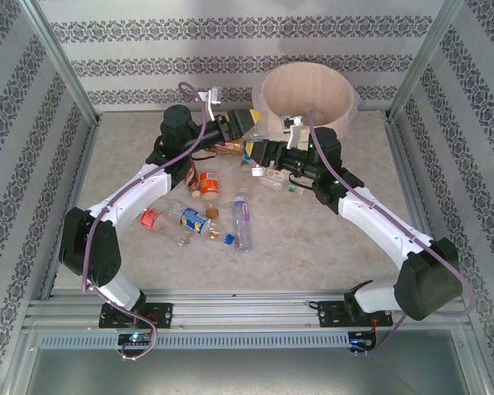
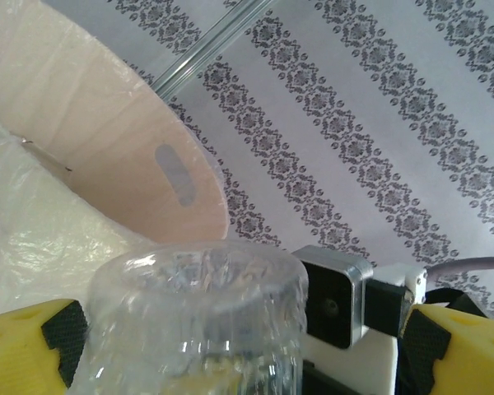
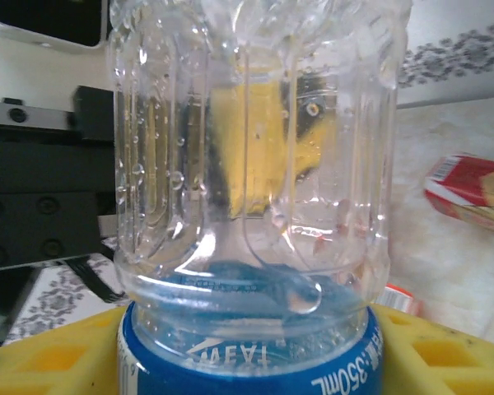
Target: Put the plastic bottles in the bin
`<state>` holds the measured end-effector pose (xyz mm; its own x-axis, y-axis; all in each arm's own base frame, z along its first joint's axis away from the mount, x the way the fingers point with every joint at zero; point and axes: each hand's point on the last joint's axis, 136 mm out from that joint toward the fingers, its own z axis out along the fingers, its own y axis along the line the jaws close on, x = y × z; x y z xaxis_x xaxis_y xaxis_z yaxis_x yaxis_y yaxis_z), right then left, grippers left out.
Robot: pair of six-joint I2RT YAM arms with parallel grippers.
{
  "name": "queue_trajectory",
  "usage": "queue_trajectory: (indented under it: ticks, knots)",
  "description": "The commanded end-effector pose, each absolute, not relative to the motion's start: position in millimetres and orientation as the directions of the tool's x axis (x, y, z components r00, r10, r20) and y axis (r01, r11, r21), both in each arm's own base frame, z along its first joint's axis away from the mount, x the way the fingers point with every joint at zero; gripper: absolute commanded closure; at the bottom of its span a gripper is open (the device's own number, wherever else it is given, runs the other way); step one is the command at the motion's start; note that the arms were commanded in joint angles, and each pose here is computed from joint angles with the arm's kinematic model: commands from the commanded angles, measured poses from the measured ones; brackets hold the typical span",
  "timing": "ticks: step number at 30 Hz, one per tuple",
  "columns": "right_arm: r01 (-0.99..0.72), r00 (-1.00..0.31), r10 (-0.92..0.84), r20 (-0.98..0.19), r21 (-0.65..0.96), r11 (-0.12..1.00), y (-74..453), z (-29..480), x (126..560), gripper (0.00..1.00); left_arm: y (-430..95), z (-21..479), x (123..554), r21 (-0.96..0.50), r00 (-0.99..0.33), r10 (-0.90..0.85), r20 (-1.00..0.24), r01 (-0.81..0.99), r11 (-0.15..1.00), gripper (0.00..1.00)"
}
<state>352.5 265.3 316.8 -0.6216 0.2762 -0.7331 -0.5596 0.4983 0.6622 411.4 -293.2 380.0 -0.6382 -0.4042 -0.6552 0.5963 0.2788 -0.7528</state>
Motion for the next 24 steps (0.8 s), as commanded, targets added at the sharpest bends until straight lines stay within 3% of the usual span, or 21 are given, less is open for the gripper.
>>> queue_trajectory:
  ticks: [1, 5, 11, 15, 20, 24]
  knots:
    - [-0.591, -0.533, 0.269, -0.802, 0.581, 0.560, 248, 345, 351, 0.50, -281, 407, 401, -0.690, -0.552, -0.421, -0.720, 0.631, 0.354, 0.01]
    - [-0.577, -0.500, 0.229, -0.835, 0.518, 0.631, 232, 348, 352, 0.50, -230, 389, 415, -0.690, -0.461, -0.518, -0.720, 0.405, 0.600, 0.00]
    - [-0.544, -0.421, 0.210, -0.883, 0.430, 0.720, 200, 366, 358, 0.49, -161, 360, 408, -0.642, -0.329, -0.582, -0.744, 0.110, 0.758, 0.00]
    - [-0.495, -0.385, 0.199, -0.901, 0.383, 0.780, 176, 378, 368, 0.49, -125, 334, 399, -0.583, -0.319, -0.580, -0.749, -0.097, 0.806, 0.00]
    - [-0.425, -0.376, 0.171, -0.911, 0.334, 0.841, 146, 385, 387, 0.49, -99, 316, 386, -0.525, -0.316, -0.572, -0.757, -0.228, 0.820, 0.00]
    - [-0.433, -0.348, 0.045, -0.937, 0.203, 0.878, 132, 380, 404, 0.48, -89, 304, 382, -0.513, -0.321, -0.585, -0.745, -0.285, 0.810, 0.00]
